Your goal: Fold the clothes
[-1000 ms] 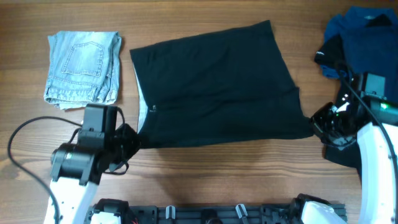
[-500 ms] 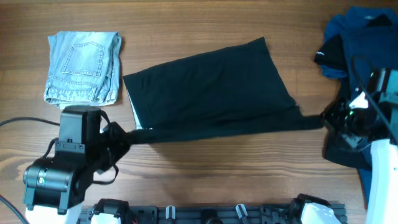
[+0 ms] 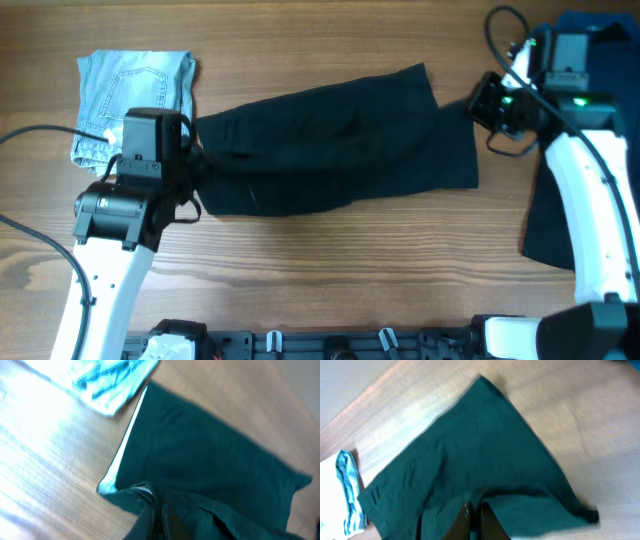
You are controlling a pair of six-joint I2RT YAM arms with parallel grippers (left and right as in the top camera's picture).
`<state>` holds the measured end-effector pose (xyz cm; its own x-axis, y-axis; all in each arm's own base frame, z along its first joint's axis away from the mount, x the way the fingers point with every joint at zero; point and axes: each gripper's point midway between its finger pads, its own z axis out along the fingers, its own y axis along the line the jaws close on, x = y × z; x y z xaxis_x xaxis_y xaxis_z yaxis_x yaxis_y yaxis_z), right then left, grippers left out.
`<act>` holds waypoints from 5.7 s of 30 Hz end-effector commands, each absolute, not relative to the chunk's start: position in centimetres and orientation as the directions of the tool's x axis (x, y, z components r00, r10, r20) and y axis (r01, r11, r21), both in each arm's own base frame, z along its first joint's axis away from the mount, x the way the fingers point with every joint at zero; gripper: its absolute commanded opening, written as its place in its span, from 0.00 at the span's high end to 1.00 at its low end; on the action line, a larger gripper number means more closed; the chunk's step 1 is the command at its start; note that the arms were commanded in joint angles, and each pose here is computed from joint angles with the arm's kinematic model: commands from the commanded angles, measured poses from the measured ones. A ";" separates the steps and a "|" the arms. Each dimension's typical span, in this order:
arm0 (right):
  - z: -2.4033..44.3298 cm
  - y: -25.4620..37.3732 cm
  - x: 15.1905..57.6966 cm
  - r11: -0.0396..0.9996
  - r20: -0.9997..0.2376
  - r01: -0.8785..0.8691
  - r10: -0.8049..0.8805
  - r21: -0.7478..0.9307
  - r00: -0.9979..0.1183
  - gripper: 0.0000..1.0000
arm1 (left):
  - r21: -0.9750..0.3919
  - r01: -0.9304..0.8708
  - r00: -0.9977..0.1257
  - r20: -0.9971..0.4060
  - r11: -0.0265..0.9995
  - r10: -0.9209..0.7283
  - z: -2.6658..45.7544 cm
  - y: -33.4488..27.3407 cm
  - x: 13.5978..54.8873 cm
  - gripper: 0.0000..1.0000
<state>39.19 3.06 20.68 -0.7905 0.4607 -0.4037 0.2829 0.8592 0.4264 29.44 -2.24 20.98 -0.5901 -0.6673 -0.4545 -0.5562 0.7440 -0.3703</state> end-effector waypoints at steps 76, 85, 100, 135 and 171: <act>4.7 4.4 40.4 0.949 0.004 0.261 0.265 0.178 -0.964 0.95 | -0.214 -0.503 -0.698 -0.471 0.837 -0.540 4.4 -0.6 45.4 0.96; -5.2 1.9 30.9 0.877 0.151 0.480 0.479 -0.035 -0.865 0.96 | -0.197 -0.510 -0.712 -0.450 0.837 -0.539 3.3 -0.5 45.1 0.96; 4.5 -1.3 32.0 0.820 0.017 0.552 0.561 -0.150 -0.828 0.96 | -0.211 -0.253 -0.767 -0.552 0.944 -0.328 11.6 -8.4 44.3 0.96; -1.6 0.4 29.7 0.932 -0.014 0.352 0.353 -0.089 -0.936 0.96 | -0.160 -0.372 -0.706 -0.591 0.914 -0.391 2.1 -7.3 49.1 0.96; 0.4 5.3 53.5 0.987 -0.575 -0.021 0.077 0.162 -0.814 0.96 | -0.051 -0.296 -0.850 -0.442 0.954 -0.287 1.6 -7.8 44.2 0.96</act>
